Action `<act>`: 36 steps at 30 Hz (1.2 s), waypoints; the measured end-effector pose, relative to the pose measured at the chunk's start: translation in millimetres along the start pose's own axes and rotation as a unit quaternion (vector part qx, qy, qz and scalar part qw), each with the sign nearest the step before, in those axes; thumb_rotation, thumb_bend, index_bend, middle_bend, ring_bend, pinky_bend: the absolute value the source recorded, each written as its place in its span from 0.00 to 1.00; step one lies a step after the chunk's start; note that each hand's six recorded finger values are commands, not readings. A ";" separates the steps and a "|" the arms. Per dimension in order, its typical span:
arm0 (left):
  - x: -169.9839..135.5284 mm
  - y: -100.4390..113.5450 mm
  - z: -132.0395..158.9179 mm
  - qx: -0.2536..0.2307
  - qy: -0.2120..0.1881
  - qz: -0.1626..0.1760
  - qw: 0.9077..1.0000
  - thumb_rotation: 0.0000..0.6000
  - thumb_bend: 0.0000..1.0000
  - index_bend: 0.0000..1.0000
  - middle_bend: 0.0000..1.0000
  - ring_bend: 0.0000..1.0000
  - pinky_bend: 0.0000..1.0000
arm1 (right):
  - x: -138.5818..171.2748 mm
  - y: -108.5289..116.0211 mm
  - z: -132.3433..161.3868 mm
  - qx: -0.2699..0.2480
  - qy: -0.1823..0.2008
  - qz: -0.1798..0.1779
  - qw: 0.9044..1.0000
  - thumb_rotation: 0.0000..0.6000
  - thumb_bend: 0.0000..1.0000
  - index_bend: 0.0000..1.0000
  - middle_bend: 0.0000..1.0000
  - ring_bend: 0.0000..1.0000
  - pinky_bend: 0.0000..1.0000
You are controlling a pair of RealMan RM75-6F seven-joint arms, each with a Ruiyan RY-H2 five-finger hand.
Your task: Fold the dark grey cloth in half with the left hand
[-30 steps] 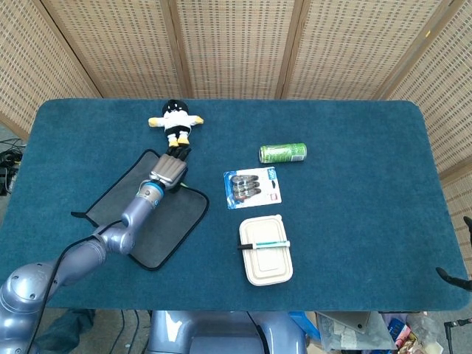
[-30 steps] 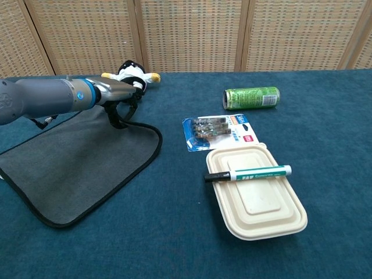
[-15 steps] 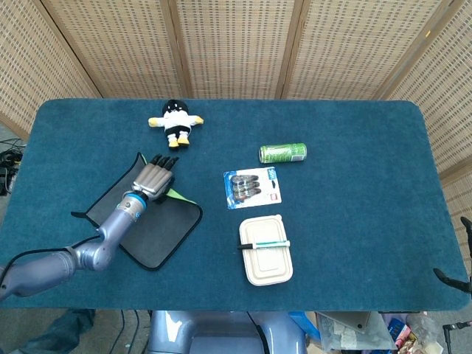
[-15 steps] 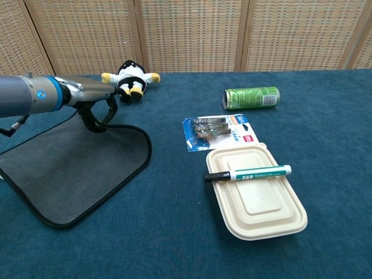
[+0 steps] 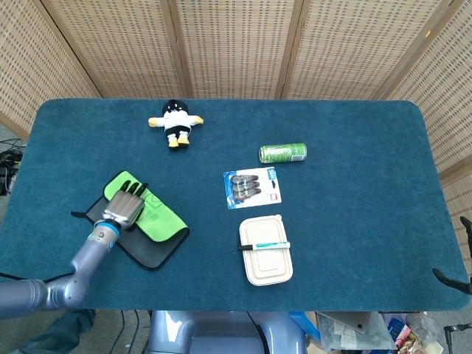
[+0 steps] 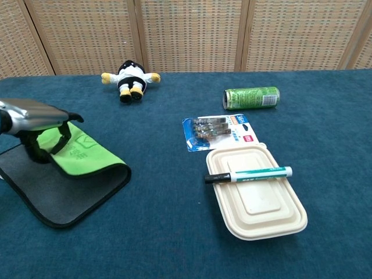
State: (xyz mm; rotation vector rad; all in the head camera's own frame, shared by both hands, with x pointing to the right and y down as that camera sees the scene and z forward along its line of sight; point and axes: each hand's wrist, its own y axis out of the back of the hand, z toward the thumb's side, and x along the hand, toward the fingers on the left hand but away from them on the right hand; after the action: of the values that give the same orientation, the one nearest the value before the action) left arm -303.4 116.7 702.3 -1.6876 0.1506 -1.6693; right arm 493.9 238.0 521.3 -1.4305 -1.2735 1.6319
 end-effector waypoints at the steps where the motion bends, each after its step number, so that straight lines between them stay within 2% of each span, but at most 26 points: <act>1: -5.7 -4.4 -1.9 0.005 0.003 -0.001 1.000 1.00 0.89 0.68 0.00 0.00 0.00 | 0.3 0.4 0.2 -0.001 0.001 0.000 1.000 1.00 0.00 0.00 0.00 0.00 0.00; 9: -34.7 -34.8 -9.4 0.030 0.010 -0.018 0.999 1.00 0.89 0.68 0.00 0.00 0.00 | 2.1 2.5 -0.1 -0.004 0.002 -0.002 1.000 1.00 0.00 0.00 0.00 0.00 0.00; 22: -41.3 -42.0 -4.1 0.034 0.002 -0.023 0.999 1.00 0.89 0.67 0.00 0.00 0.00 | 2.3 2.9 -0.1 -0.005 0.003 -0.001 1.000 1.00 0.00 0.00 0.00 0.00 0.00; 25: -41.1 -43.9 -1.6 0.036 0.000 -0.026 0.999 1.00 0.89 0.59 0.00 0.00 0.00 | 2.2 2.7 -0.3 -0.005 0.003 -0.001 1.000 1.00 0.00 0.00 0.00 0.00 0.00; 27: -40.9 -44.6 -0.7 0.038 -0.001 -0.028 0.999 1.00 0.89 0.43 0.00 0.00 0.00 | 2.1 2.7 -0.4 -0.005 0.002 -0.001 1.000 1.00 0.00 0.00 0.00 0.00 0.00; 28: -40.7 -45.0 -0.2 0.039 -0.001 -0.029 0.999 1.00 0.89 0.28 0.00 0.00 0.00 | 2.1 2.6 -0.4 -0.005 0.003 -0.001 1.000 1.00 0.00 0.00 0.00 0.00 0.00; 29: -40.6 -45.3 0.1 0.040 -0.001 -0.030 0.999 1.00 0.86 0.14 0.00 0.00 0.00 | 2.1 2.6 -0.3 -0.005 0.003 -0.001 1.000 1.00 0.00 0.00 0.00 0.00 0.00; 30: -40.6 -45.5 0.1 0.040 -0.001 -0.030 0.999 1.00 0.82 0.07 0.00 0.00 0.00 | 2.0 2.6 -0.4 -0.005 0.003 -0.001 1.000 1.00 0.00 0.00 0.00 0.00 0.00; 31: -40.7 -45.7 -0.1 0.042 -0.001 -0.031 0.999 1.00 0.74 0.01 0.00 0.00 0.00 | 2.2 2.5 -0.4 -0.005 0.003 -0.001 1.000 1.00 0.00 0.00 0.00 0.00 0.00; 32: -40.9 -45.8 -0.3 0.042 -0.001 -0.031 0.999 1.00 0.63 0.00 0.00 0.00 0.00 | 2.3 2.4 -0.4 -0.005 0.003 -0.001 1.000 1.00 0.00 0.00 0.00 0.00 0.00; 35: -41.7 -45.1 -2.4 0.040 0.000 -0.031 0.999 1.00 0.40 0.00 0.00 0.00 0.00 | 2.2 2.2 0.0 -0.004 0.003 0.000 1.000 1.00 0.00 0.00 0.00 0.00 0.00; 36: -42.0 -44.3 -2.4 0.038 -0.001 -0.029 0.999 1.00 0.36 0.00 0.00 0.00 0.00 | 2.3 2.2 0.1 -0.004 0.003 0.000 1.000 1.00 0.00 0.00 0.00 0.00 0.00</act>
State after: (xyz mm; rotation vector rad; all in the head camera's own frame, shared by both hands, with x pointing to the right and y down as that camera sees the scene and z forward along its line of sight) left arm -329.7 171.0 692.9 -1.6498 0.0375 -1.6950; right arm 493.6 239.3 518.5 -1.4394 -1.2792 1.6217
